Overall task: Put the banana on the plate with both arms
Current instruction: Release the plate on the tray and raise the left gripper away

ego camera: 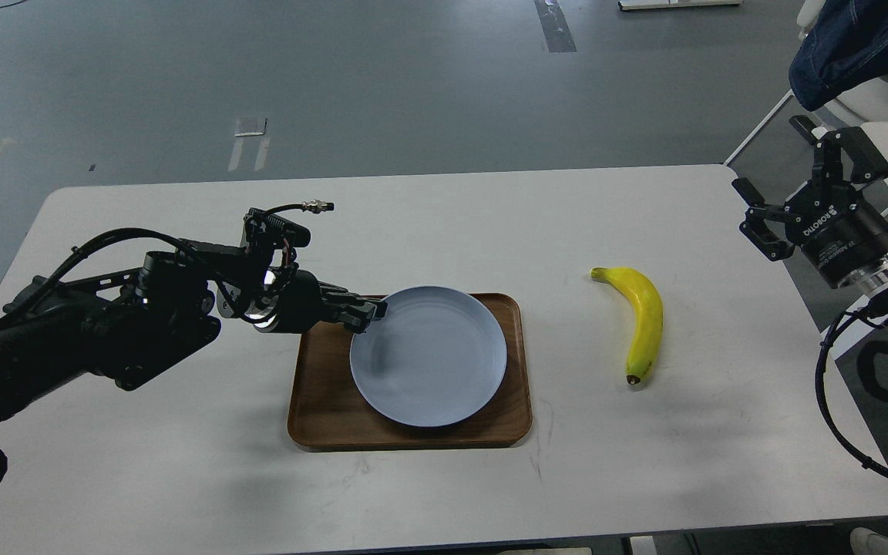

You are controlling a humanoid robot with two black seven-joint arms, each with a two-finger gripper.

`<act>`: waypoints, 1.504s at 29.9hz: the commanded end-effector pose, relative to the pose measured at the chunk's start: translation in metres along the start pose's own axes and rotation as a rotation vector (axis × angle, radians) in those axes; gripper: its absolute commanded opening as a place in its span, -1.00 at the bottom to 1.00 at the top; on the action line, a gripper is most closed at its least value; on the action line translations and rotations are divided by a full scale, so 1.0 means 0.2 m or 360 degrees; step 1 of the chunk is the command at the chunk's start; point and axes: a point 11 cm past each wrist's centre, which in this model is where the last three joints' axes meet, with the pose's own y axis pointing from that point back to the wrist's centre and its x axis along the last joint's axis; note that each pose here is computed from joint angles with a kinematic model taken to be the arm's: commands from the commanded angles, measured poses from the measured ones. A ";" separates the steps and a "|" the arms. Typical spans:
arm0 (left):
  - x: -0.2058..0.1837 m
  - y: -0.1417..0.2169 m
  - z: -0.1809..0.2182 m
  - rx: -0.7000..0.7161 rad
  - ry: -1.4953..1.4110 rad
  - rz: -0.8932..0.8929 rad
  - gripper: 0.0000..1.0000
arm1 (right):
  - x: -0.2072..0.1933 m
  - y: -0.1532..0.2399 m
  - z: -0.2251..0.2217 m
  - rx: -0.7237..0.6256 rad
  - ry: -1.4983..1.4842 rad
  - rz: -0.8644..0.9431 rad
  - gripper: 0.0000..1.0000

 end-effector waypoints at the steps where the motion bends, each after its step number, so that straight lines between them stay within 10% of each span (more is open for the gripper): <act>1: 0.00 -0.03 0.01 -0.0002 0.0003 0.0001 -1.00 | 0.00 0.00 0.01 -0.0004 -0.0002 0.0002 1.00; 12: -0.01 -0.04 0.01 -0.0006 0.0010 0.0000 -1.00 | 0.00 0.01 0.01 -0.0008 -0.0003 0.0005 1.00; 15: 0.00 -0.04 0.01 -0.0007 0.0012 0.0004 -0.06 | 0.00 0.01 0.01 -0.0008 -0.0003 0.0005 1.00; 23: 0.05 -0.02 0.01 -0.0009 0.0030 0.0037 0.85 | 0.00 0.01 0.01 -0.0008 -0.0003 0.0005 1.00; 35: 0.39 0.41 -0.17 -0.0283 0.1058 0.0726 0.95 | 0.00 0.01 0.01 -0.0008 -0.0005 0.0004 1.00; 45: 0.22 0.68 -0.44 -0.0626 0.2004 0.1344 0.96 | 0.00 0.02 0.03 -0.0026 -0.0001 0.0002 1.00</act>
